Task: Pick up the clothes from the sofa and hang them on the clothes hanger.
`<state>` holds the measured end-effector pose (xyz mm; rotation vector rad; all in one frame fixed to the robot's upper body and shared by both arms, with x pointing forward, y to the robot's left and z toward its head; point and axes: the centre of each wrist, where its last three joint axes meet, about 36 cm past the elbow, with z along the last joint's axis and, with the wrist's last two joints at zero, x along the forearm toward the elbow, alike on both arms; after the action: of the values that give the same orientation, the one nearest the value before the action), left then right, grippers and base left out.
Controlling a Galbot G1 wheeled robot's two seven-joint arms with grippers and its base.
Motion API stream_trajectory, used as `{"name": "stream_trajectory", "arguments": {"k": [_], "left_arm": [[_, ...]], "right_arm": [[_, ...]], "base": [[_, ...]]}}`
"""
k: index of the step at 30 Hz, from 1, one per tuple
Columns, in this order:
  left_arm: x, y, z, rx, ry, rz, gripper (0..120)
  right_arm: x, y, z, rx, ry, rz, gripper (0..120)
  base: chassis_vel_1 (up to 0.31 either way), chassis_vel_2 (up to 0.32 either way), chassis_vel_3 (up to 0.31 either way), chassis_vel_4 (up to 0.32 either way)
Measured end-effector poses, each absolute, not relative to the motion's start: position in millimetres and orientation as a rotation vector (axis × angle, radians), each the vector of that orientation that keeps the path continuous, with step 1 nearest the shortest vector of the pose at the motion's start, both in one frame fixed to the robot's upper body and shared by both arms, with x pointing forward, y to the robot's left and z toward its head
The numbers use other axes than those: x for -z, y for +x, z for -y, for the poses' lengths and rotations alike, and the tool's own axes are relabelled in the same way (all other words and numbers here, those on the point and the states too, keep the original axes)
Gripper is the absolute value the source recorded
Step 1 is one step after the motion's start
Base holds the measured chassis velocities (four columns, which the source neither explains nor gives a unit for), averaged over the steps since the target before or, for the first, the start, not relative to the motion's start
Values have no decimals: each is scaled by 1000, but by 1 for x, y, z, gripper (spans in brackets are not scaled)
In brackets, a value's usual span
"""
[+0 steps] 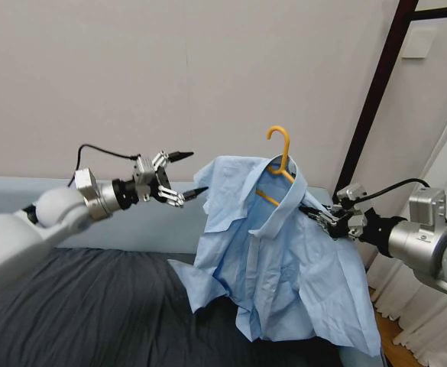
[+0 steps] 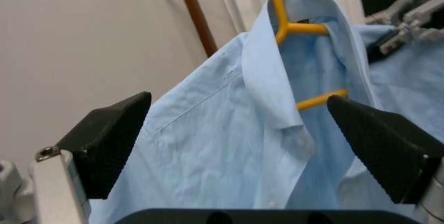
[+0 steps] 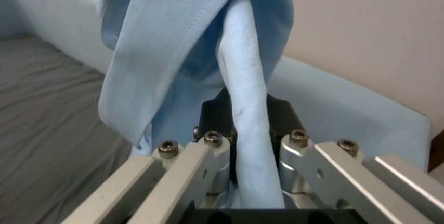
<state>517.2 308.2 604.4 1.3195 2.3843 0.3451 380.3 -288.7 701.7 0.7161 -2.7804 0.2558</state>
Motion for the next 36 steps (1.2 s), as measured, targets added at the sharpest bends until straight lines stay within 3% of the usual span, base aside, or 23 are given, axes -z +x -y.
{"name": "stream_trajectory", "arguments": {"k": [9,16,24,31,35,36], "left_arm": [[-578,501,-206,-76,1223,-2518,100],[-572,503,-172,-9,1199,-2599,95],[-563,497,-174,17,1205,-2637,63],[-563,496,-174,20,1209,-2640,46],[-563,494,-174,23,1213,-2639,25],[-563,494,-174,23,1213,-2639,25]], "right_arm": [[-706,367,278,-244,687,2770,7],[-709,367,279,-243,677,2775,7],[-710,370,281,-240,660,2783,7],[-709,369,280,-239,661,2784,7],[-709,369,280,-239,658,2784,7],[-709,369,280,-239,658,2784,7]], "base": [[0,0,0,0],[0,0,0,0],[0,0,0,0],[0,0,0,0],[0,0,0,0],[0,0,0,0]]}}
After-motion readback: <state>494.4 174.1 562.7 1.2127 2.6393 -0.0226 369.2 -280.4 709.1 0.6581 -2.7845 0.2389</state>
